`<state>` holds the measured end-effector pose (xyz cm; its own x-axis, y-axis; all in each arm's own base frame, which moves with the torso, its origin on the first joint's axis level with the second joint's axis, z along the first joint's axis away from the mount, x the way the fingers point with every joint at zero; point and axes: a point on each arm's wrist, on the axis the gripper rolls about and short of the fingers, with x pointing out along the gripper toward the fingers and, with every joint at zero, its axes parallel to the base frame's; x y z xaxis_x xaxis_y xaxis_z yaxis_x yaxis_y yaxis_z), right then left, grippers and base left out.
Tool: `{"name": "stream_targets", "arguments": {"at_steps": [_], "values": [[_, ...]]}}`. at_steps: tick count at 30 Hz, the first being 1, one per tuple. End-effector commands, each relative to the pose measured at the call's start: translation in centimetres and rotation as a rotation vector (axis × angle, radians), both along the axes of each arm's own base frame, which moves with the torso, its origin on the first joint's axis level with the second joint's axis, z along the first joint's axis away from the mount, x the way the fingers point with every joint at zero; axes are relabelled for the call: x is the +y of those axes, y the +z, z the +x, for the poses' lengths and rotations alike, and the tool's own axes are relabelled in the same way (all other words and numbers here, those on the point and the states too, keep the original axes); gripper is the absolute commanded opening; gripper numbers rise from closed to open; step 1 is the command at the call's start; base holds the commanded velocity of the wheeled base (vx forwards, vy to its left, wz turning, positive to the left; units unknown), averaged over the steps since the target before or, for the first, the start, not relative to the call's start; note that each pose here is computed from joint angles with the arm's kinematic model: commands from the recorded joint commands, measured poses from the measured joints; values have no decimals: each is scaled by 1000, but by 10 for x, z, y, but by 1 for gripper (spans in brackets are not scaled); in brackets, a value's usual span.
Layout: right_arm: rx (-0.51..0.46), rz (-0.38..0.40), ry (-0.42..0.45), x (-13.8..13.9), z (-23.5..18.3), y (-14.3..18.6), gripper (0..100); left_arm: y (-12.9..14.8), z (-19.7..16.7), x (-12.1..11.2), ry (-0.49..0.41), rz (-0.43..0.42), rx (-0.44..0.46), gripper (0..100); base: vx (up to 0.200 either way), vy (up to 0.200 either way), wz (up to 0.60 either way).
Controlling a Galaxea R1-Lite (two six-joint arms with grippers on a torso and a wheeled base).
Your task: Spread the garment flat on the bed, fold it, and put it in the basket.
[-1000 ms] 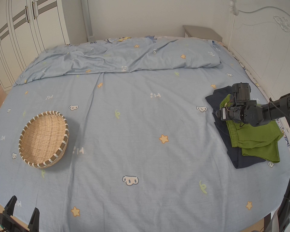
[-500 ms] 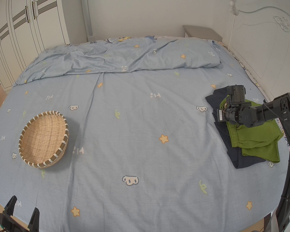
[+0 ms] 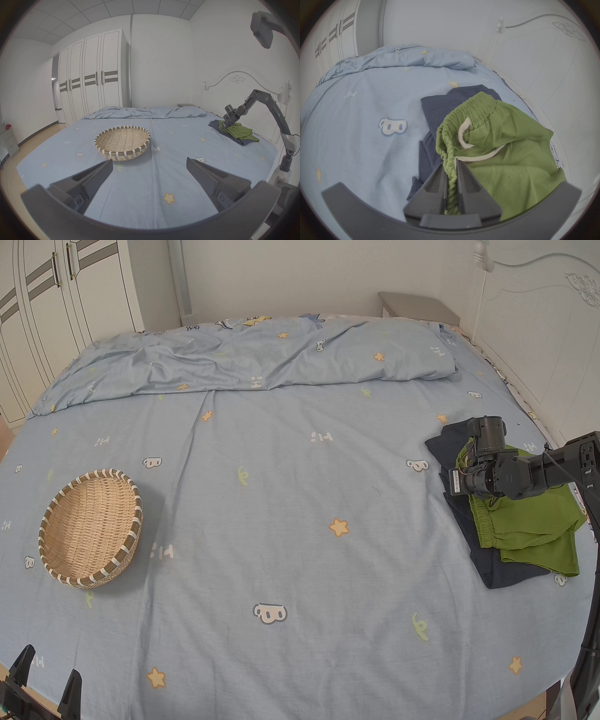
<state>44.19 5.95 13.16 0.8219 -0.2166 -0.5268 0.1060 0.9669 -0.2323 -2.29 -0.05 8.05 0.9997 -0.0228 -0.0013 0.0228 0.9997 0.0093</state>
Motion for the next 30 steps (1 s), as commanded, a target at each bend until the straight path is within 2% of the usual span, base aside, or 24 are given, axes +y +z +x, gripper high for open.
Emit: {"name": "stream_targets", "arguments": {"at_steps": [1,3,4,10,18,24,25,26,30], "values": [[-44,41,2,4,-15,44,0,-4,0,0,0,0,-1,100,0,0,0],[-44,41,2,4,-15,44,0,-4,0,0,0,0,-1,100,0,0,0],[-37,104,32,12,-31,69,0,-4,0,0,1,0,-1,100,0,0,0],[20,241,120,33,-72,119,0,-4,0,0,0,0,-1,100,0,0,0],[111,356,243,75,-119,144,0,-4,0,0,1,0,-1,100,0,0,0],[167,409,375,131,-154,145,0,-4,0,0,0,0,-1,100,0,0,0],[168,411,378,133,-155,145,0,-4,0,0,0,0,-1,100,0,0,0],[185,437,419,152,-167,143,0,-4,0,0,0,0,-1,100,0,0,0],[183,490,514,192,-190,149,0,-4,0,0,0,0,-1,100,0,0,0]]}}
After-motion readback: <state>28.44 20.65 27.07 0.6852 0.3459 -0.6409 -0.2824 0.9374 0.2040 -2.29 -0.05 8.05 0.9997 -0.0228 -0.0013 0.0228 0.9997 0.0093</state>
